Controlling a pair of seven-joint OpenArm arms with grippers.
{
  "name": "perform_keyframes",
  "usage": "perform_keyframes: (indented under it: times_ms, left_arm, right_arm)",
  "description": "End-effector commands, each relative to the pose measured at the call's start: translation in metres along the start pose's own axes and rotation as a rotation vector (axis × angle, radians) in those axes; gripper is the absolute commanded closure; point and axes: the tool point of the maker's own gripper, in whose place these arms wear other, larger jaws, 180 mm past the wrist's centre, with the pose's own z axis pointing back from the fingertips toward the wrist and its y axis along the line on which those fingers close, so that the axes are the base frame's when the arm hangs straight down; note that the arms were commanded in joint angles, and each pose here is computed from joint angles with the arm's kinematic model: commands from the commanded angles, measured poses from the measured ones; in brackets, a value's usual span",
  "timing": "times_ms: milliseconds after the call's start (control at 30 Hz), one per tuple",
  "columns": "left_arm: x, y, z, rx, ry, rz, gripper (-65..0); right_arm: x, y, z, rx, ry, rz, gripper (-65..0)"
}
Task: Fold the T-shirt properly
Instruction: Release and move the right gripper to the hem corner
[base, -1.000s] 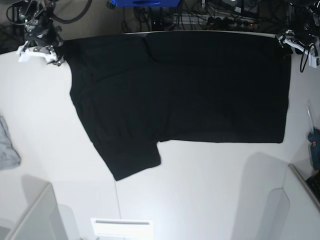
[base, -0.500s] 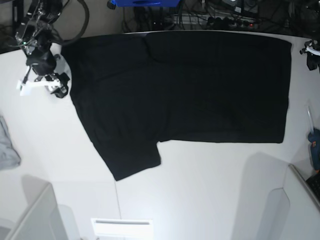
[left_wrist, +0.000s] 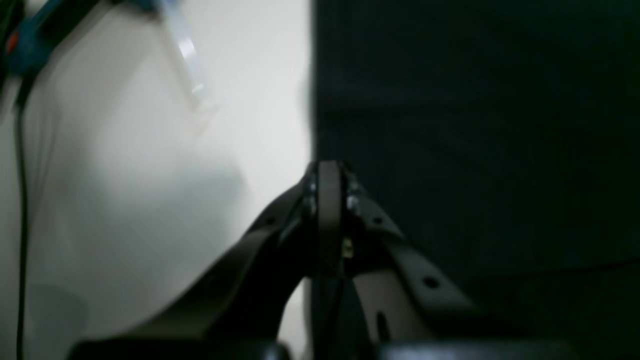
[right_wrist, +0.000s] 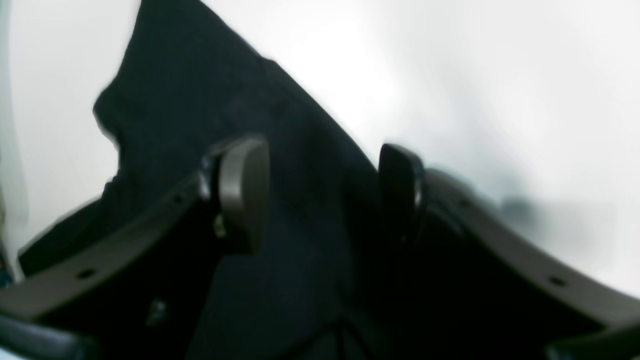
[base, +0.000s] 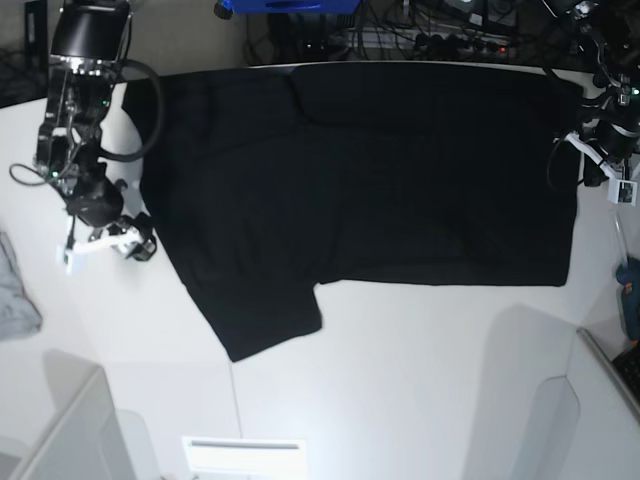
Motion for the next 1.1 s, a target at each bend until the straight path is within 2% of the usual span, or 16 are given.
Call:
perform_keyframes:
  times_ms: [0, 100, 333, 500, 567, 700, 833, 1067]
  left_arm:
    - [0.02, 0.005, 0.003, 0.011, -0.058, -0.019, 0.0]
    - [0.027, 0.007, 0.001, 0.014, -0.077, -0.013, 0.0]
    - [0.018, 0.009, -0.007, 0.008, -0.052, 0.021, 0.0]
    - [0.01, 0.017, -0.009, 0.015, -0.028, 0.03, 0.0]
    - [0.008, 0.018, -0.01, 0.016, -0.023, 0.038, 0.0]
    - [0.007, 0.018, -0.01, 0.017, -0.022, 0.039, 0.0]
    - [0.006, 0.018, -0.01, 0.016, -0.019, 0.039, 0.0]
    - [0.003, 0.021, -0.011, 0.038, 0.008, 0.007, 0.0]
  right_arm:
    - [0.022, 0.007, -0.001, 0.012, -0.048, 0.02, -33.3]
    - [0.035, 0.013, -0.017, 0.014, -0.035, 0.028, -33.3]
    - [0.057, 0.034, -0.052, 0.016, -0.008, 0.048, -33.9]
    - [0.055, 0.037, -0.081, -0.02, 0.017, 0.079, -34.2]
    - [0.056, 0.043, -0.09, -0.023, 0.027, 0.112, -34.8]
    - [0.059, 0.053, -0.104, 0.009, 0.025, 0.169, -41.3]
    - [0.065, 0.049, -0.117, -0.012, 0.039, 0.191, -41.7]
    - [0.056, 0.069, -0.127, 0.039, 0.078, 0.34, -41.3]
